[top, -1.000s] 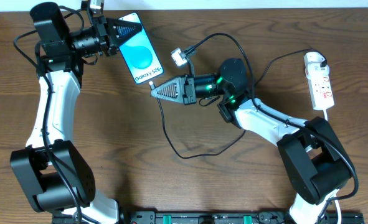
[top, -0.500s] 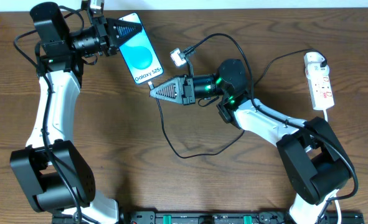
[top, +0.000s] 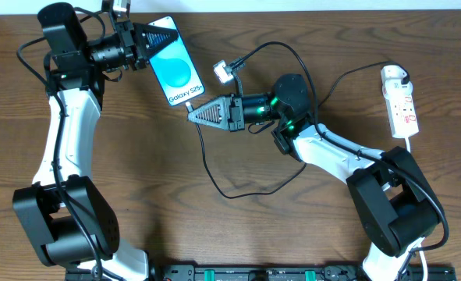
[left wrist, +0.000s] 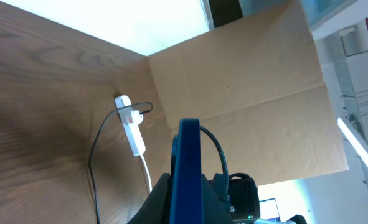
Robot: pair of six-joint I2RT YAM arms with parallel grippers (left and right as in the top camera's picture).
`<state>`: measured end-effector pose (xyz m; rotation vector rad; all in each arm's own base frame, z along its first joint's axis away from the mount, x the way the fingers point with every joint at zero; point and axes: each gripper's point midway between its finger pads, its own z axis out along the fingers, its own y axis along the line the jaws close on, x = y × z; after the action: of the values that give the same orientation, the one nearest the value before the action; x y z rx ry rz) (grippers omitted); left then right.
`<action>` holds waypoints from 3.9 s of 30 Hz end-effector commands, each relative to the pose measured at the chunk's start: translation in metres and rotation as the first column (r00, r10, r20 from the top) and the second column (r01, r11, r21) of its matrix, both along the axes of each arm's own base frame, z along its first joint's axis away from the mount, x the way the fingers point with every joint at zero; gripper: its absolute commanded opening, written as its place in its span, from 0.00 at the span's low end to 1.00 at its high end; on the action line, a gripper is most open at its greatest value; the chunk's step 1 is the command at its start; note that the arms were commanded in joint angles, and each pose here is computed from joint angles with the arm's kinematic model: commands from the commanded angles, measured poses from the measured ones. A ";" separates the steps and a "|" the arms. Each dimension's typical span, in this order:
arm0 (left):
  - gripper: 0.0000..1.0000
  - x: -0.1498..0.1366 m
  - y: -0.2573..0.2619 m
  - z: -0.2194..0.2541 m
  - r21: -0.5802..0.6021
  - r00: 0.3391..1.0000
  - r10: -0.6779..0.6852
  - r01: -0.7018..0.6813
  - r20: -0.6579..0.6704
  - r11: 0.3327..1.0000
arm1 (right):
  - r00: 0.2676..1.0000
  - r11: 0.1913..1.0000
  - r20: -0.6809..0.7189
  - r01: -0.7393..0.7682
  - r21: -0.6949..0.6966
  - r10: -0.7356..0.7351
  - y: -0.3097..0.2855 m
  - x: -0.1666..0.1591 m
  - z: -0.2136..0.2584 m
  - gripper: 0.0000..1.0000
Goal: Plug charger to phone and switch on socket
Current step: 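Push the plug up into the phone's bottom port with the right gripper, then open the right gripper and retract it to the right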
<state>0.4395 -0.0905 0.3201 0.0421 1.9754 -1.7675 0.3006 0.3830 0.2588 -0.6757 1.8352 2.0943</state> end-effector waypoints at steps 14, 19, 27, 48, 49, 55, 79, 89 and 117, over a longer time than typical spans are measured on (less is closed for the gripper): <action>0.08 -0.016 -0.005 0.012 -0.009 0.994 -0.090 0.091 0.058 0.996 | 1.000 1.000 0.010 0.022 0.010 -0.022 -0.002 0.005 0.004 0.01; 0.07 -0.003 -0.001 0.009 0.010 0.998 -0.018 0.017 0.053 1.000 | 1.000 1.000 0.011 0.014 0.008 -0.014 -0.002 0.004 0.003 0.01; 0.07 -0.004 -0.001 0.009 0.013 0.998 -0.022 0.021 0.067 1.000 | 1.000 1.000 0.011 0.014 0.008 -0.014 -0.002 0.004 0.003 0.01; 0.07 -0.012 -0.004 0.011 -0.002 0.996 -0.070 0.070 0.062 0.998 | 1.000 0.999 0.003 0.030 0.010 -0.030 -0.002 0.007 0.004 0.01; 0.07 -0.012 -0.004 0.011 -0.002 0.996 -0.070 0.070 0.062 0.998 | 1.000 0.999 0.001 0.031 0.010 -0.031 -0.002 0.007 0.004 0.01; 0.07 -0.012 -0.004 0.011 -0.002 0.996 -0.071 0.071 0.062 0.997 | 0.997 0.998 -0.042 0.063 0.011 -0.062 -0.001 0.013 0.005 0.01; 0.08 -0.022 -0.025 0.013 0.011 0.981 -0.149 0.149 0.126 0.989 | 0.990 0.995 -0.092 0.104 0.010 -0.103 -0.004 0.023 0.006 0.01; 0.07 -0.022 -0.025 0.012 0.014 0.980 -0.150 0.149 0.132 0.989 | 0.989 0.991 -0.080 0.130 0.036 -0.127 -0.006 0.028 0.013 0.01; 0.07 -0.016 0.006 0.009 0.010 0.990 -0.077 0.077 0.116 0.997 | 0.878 0.888 -0.259 0.308 -0.342 -0.404 -0.106 0.103 -0.098 0.99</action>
<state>0.4294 -0.0827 0.3212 0.1745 1.9322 -1.7528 0.3910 0.2963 0.1847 -0.0062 2.2508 1.9462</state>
